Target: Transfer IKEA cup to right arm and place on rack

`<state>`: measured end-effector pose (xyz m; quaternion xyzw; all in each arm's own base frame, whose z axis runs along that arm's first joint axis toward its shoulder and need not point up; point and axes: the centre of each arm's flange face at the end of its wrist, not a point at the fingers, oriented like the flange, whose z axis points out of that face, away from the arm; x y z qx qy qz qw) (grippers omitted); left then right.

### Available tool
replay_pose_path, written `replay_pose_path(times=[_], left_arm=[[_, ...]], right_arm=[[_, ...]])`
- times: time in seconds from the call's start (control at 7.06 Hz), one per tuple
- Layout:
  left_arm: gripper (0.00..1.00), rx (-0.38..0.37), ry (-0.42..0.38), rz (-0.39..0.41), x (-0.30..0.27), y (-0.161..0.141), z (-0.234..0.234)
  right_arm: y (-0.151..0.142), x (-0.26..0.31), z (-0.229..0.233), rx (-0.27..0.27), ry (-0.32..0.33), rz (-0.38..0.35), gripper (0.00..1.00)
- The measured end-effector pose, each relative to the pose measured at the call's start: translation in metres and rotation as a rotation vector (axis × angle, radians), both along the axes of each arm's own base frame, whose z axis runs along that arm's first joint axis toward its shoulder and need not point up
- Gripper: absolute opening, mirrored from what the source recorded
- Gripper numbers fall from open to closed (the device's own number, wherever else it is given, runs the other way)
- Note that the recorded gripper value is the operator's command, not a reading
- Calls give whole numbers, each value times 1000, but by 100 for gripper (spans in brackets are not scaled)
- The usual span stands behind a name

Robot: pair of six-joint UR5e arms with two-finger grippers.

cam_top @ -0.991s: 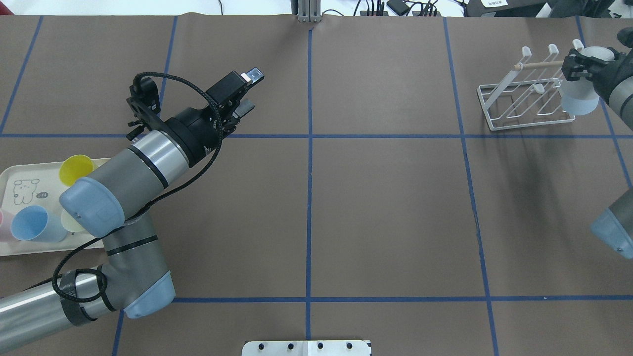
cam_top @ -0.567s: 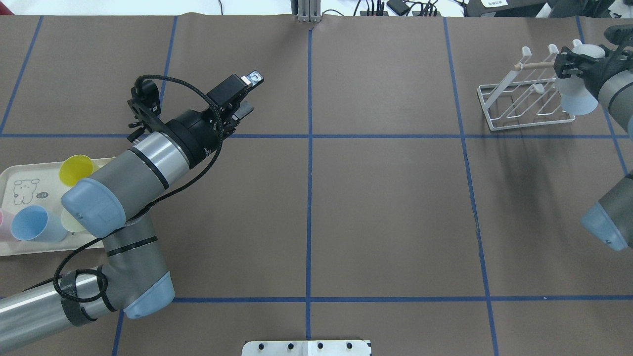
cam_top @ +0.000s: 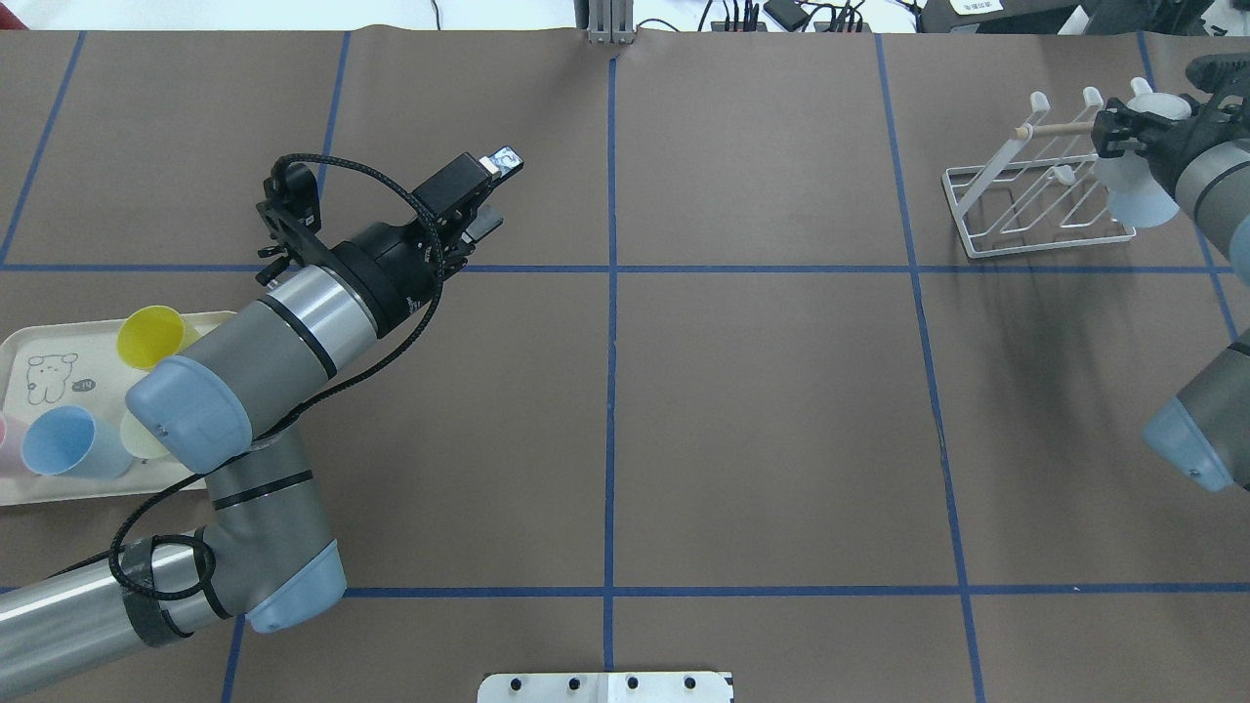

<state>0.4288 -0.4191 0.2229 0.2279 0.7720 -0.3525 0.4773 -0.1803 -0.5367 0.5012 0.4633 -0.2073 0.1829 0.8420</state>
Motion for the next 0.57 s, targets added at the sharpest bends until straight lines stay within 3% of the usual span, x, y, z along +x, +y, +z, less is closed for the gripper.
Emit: replay_pose_path(times=[0.57], left_arm=[[100,-4,-7,1,1,1,5]], right_arm=[[-2,-9,-5,6,-13,-6,0]])
